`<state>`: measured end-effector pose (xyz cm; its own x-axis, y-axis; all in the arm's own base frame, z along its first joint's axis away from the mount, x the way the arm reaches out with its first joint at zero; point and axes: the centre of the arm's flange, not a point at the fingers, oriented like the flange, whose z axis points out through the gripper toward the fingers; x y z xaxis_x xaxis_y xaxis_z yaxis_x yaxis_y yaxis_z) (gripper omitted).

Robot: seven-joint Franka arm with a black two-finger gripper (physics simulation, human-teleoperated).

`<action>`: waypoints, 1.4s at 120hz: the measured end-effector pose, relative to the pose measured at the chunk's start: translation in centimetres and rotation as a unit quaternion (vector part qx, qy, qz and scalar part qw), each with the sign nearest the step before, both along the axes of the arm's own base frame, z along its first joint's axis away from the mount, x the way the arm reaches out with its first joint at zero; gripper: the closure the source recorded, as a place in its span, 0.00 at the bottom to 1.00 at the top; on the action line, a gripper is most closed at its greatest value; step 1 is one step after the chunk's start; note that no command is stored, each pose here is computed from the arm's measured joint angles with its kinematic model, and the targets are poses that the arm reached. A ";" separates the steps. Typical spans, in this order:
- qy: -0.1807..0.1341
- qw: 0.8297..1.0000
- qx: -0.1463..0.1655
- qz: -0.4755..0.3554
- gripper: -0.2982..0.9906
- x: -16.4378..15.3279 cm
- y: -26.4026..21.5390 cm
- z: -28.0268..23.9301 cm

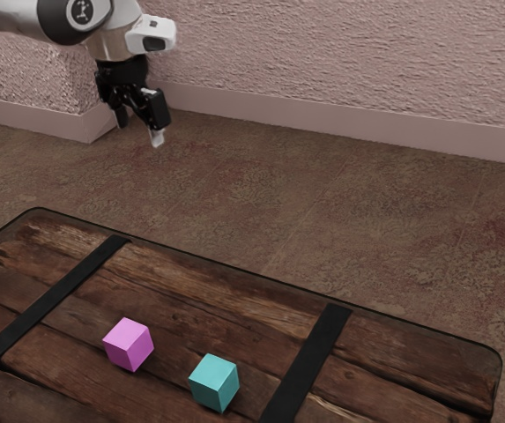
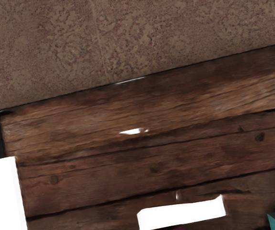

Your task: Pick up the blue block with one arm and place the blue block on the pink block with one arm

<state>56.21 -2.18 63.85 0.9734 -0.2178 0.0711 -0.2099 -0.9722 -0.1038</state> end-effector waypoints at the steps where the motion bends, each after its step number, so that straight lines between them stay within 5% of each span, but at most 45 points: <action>1: 0.000 1.000 0.000 0.000 0.23 0.0 0.1 0.0; 23: -0.002 0.999 0.018 0.033 0.23 -0.2 2.2 -0.1; 39: 0.025 1.000 -0.002 -0.001 0.23 0.8 -1.2 -4.6; 48: 0.015 0.998 0.043 0.045 0.23 -1.1 -1.9 -5.5; 55: 0.005 0.996 0.067 0.059 0.23 -1.3 -7.0 -7.3; 68: 0.012 0.998 0.010 0.059 0.23 -1.0 -14.3 -11.9; 84: 0.035 0.987 -0.068 0.143 0.25 -1.4 -16.2 -16.7; 95: 0.042 0.979 -0.094 0.176 0.27 -2.0 -19.3 -18.6; 115: 0.089 0.961 -0.092 0.246 0.28 -7.0 -21.1 -23.7; 139: 0.092 0.928 -0.087 0.349 0.28 -8.7 -17.9 -26.7; 168: 0.122 0.932 -0.063 0.336 0.25 -10.7 -17.9 -30.0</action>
<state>45.47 -20.06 33.84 0.8770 0.4424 -0.1874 0.4490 -0.8935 -0.0083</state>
